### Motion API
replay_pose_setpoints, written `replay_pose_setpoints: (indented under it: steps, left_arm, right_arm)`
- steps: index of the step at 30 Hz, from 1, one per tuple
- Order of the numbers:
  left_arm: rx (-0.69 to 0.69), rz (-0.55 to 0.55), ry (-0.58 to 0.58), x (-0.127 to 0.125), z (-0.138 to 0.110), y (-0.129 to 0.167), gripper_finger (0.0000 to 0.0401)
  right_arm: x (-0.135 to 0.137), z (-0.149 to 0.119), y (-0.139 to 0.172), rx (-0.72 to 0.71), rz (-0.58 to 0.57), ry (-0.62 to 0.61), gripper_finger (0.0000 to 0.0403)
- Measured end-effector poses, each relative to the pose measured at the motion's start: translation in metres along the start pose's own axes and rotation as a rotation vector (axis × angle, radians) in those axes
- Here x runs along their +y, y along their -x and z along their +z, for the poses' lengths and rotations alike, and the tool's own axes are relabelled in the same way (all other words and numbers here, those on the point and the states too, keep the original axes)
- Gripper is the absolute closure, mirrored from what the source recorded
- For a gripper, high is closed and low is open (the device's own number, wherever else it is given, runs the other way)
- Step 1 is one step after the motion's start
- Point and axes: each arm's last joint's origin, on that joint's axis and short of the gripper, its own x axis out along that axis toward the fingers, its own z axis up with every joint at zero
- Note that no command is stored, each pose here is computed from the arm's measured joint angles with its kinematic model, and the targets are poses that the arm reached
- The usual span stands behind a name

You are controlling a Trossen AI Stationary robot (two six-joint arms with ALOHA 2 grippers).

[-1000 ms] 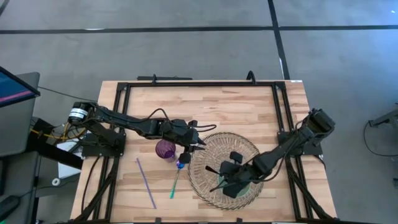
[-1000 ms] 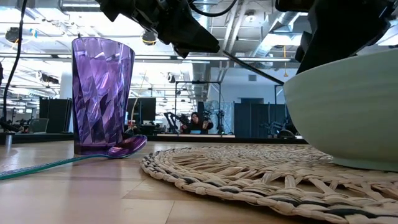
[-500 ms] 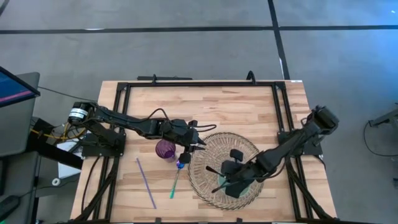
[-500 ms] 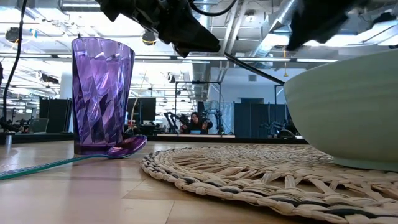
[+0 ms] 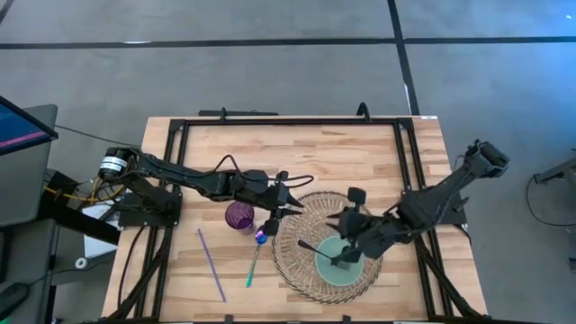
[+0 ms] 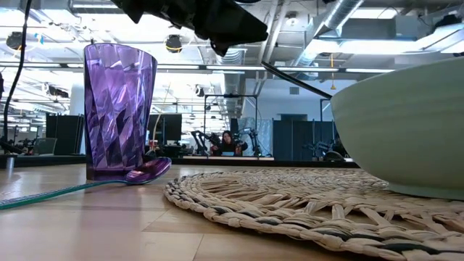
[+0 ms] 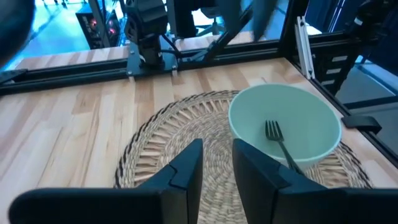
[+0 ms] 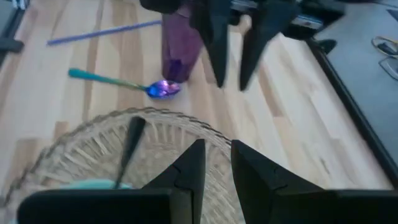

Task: Pick & Place Utensil
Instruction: Put the blue spoon into the green bowl to the left of the black fork

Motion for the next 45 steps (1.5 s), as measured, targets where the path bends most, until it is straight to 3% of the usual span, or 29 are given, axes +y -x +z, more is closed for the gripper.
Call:
replay_pose_setpoints:
  steps: [4,9,13,18,20,23,26,31,34,40,45]
  left_arm:
    - [-0.027,0.003,-0.002,0.000,0.003,0.000,0.0313]
    - [-0.096,0.005,-0.008,-0.001,0.010,0.000,0.0313]
    - [-0.142,0.007,-0.011,-0.002,0.014,0.001,0.0313]
    - [-0.205,0.002,-0.013,-0.005,0.020,0.001,0.0313]
    - [-0.245,-0.016,0.007,-0.011,0.025,0.002,0.0314]
    - [-0.292,-0.038,0.028,-0.024,0.041,0.003,0.0321]
    - [-0.271,0.006,-0.001,-0.040,0.052,0.005,0.0332]
    - [-0.070,0.268,-0.019,-0.067,0.047,0.008,0.0341]
    - [-0.035,0.342,0.002,-0.087,0.045,0.015,0.0342]
    - [-0.060,0.313,0.115,-0.137,0.051,0.042,0.0342]
    - [0.048,0.250,0.265,-0.162,0.034,0.054,0.0342]
  right_arm:
    - [-0.020,-0.019,-0.004,0.037,-0.053,-0.032,0.0333]
    - [-0.044,-0.062,-0.013,0.071,-0.111,-0.138,0.0333]
    - [-0.056,-0.086,-0.015,0.000,-0.100,-0.226,0.0333]
    - [-0.064,-0.101,-0.010,-0.164,-0.088,-0.179,0.0333]
    - [-0.069,-0.103,-0.008,-0.206,-0.117,-0.104,0.0333]
    - [-0.081,-0.096,-0.002,-0.262,-0.160,-0.037,0.0333]
    - [-0.094,-0.085,0.006,-0.359,-0.198,0.002,0.0333]
    - [-0.112,-0.068,0.013,-0.529,-0.179,0.109,0.0333]
    - [-0.119,-0.059,0.013,-0.648,-0.098,0.200,0.0333]
    - [-0.125,-0.049,-0.004,-0.782,0.051,0.357,0.0333]
    - [-0.130,-0.051,-0.021,-0.719,0.022,0.425,0.0333]
